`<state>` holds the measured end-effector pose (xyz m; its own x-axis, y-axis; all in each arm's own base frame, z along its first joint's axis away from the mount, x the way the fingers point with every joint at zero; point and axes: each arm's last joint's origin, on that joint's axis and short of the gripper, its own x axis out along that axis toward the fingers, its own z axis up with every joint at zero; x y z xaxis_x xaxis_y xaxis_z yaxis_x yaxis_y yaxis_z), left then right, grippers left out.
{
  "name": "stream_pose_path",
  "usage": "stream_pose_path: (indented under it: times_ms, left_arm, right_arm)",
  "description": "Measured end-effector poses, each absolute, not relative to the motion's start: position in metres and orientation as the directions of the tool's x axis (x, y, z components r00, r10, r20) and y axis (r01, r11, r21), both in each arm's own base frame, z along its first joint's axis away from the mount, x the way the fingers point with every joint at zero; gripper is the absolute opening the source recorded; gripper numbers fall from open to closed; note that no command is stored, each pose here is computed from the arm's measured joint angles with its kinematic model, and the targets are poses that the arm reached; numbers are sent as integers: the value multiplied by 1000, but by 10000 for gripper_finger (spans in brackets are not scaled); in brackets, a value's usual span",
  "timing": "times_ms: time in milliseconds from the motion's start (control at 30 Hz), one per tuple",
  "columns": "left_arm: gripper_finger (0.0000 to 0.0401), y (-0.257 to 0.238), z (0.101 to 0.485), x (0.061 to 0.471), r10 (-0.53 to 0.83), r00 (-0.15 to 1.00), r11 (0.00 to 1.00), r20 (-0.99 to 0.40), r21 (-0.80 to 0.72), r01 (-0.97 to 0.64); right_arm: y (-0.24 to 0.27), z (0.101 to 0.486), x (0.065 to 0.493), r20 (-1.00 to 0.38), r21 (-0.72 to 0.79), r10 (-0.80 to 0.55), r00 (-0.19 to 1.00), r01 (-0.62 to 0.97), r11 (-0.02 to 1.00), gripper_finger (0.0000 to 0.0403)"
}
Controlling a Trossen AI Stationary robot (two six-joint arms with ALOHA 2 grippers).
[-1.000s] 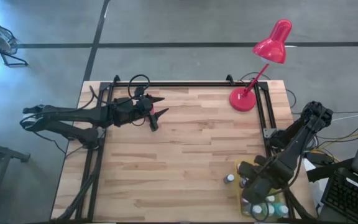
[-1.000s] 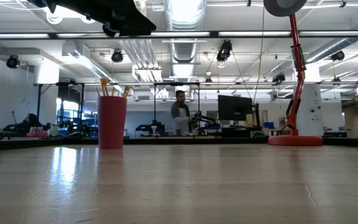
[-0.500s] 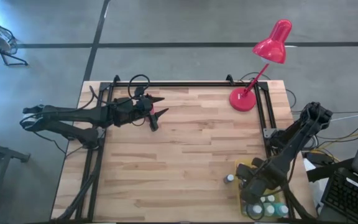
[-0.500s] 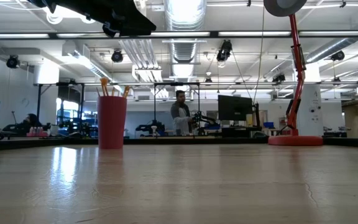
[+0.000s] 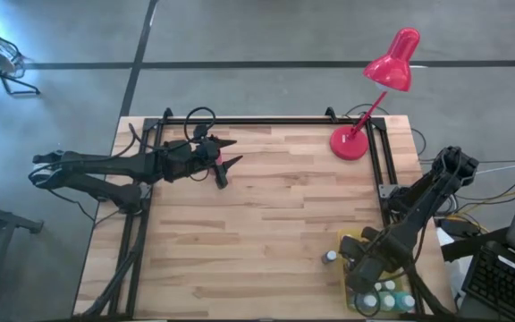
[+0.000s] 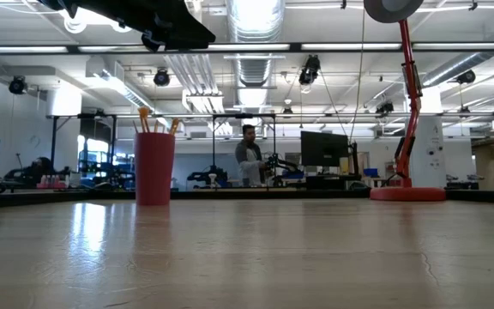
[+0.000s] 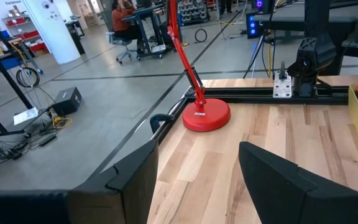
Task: Pick & Place Paint Supplies
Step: Put the light blue paint bottle into the yellow bin, then put the blue paint bottle into the yellow bin
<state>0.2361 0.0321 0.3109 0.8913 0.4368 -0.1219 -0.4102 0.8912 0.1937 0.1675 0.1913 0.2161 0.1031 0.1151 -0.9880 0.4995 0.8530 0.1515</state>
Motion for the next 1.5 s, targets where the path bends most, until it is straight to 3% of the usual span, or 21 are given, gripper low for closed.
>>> stream_pose_path:
  times_ms: [300,567,933,1167,1500]
  left_arm:
    - [229,32,311,236,437,891,891,-122,193,-410]
    - [229,32,311,236,437,891,891,-122,194,-410]
    - [229,32,311,236,437,891,891,-122,194,-410]
    - [229,32,311,236,437,891,891,-122,194,-410]
    - [229,32,311,236,437,891,891,-122,193,-410]
  right_arm:
    - [193,219,169,-986,164,125,110,501,850,188]
    - [196,228,173,-980,195,149,132,497,846,212]
    - [196,239,174,-982,181,125,144,498,848,201]
    - [188,249,167,-997,58,26,68,512,857,187]
    - [186,280,166,-993,24,-34,117,468,884,192]
